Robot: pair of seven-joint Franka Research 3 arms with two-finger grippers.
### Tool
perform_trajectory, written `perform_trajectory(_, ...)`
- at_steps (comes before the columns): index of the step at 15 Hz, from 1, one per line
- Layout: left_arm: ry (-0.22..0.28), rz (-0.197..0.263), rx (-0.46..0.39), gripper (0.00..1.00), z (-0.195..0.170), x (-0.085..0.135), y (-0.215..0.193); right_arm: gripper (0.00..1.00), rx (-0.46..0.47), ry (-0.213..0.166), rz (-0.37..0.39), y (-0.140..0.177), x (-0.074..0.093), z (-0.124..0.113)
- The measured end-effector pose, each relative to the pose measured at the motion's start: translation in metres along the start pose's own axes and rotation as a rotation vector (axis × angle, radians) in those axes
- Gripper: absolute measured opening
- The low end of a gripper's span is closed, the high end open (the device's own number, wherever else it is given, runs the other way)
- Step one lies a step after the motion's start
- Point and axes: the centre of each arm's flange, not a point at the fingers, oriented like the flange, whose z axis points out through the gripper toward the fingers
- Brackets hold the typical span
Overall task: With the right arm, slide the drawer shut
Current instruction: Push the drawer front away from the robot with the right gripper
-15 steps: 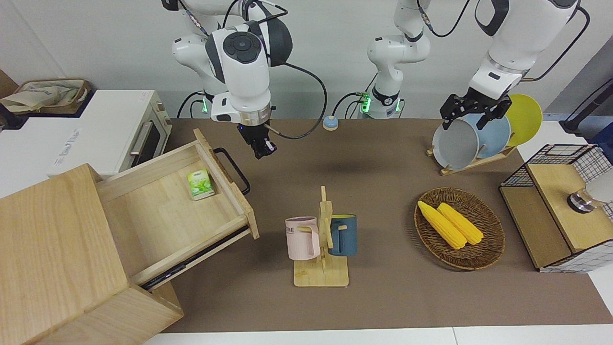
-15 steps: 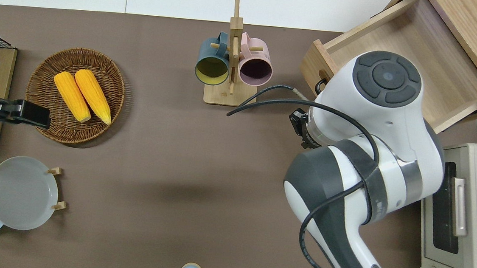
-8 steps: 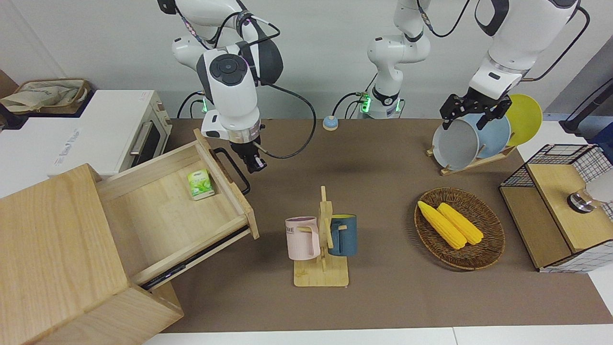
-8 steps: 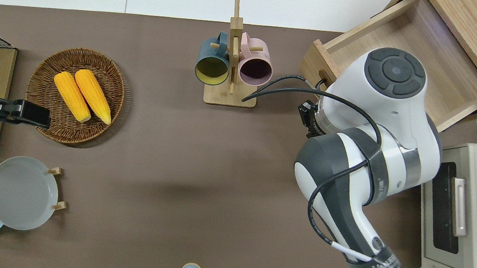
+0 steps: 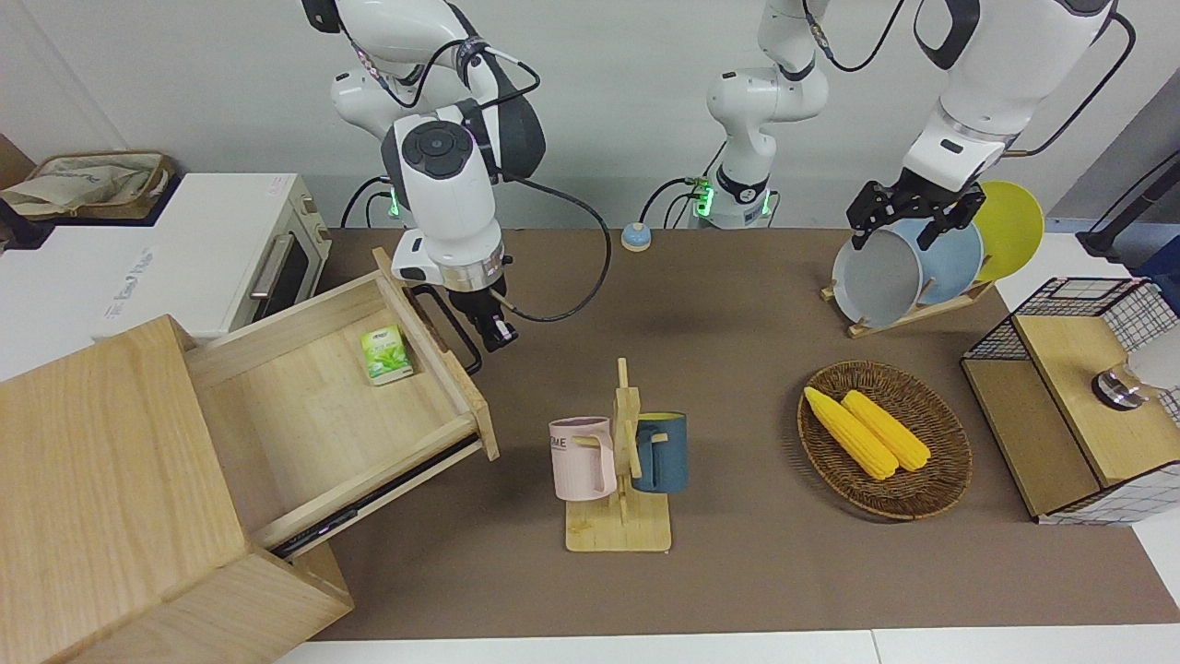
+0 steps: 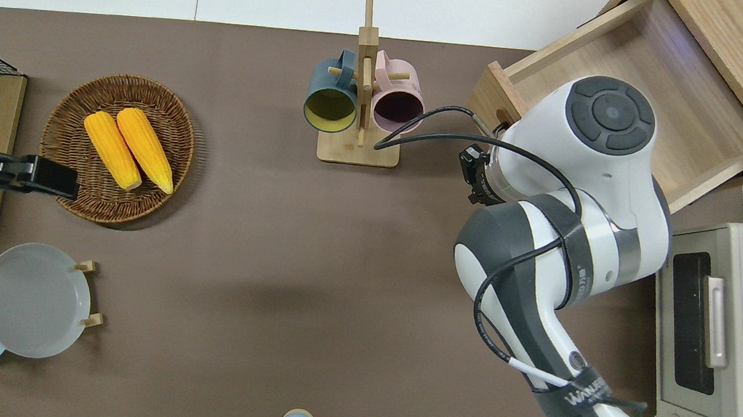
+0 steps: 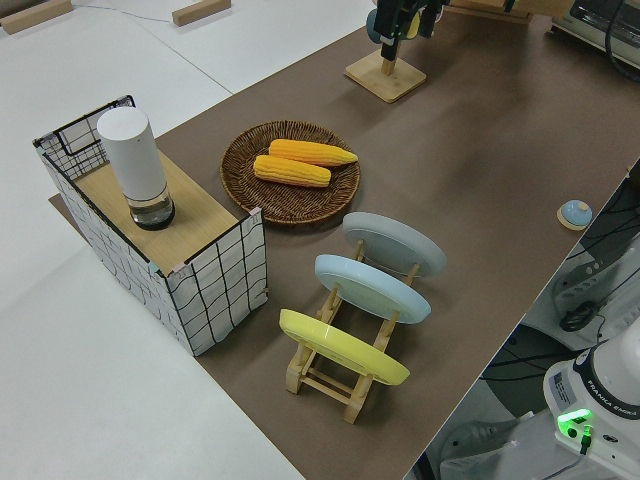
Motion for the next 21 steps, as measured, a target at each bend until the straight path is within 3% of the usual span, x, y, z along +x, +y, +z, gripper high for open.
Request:
perform_trajectory(8, 0.000, 0.000, 0.000, 1.00, 0.000, 0.000, 0.000, 0.01, 0.006, 0.003, 0.017, 0.001, 0.027, 0.012)
perform_trajectory(12, 0.000, 0.000, 0.000, 1.00, 0.000, 0.000, 0.000, 0.01, 0.025, 0.020, 0.017, -0.005, 0.039, 0.010)
perform_trajectory(16, 0.000, 0.000, 0.000, 1.00, 0.000, 0.000, 0.000, 0.01, 0.034, 0.063, -0.004, -0.005, 0.056, 0.001)
perform_trajectory(21, 0.000, 0.000, 0.000, 1.00, 0.000, 0.000, 0.000, 0.01, 0.051, 0.076, 0.004, -0.005, 0.076, -0.005)
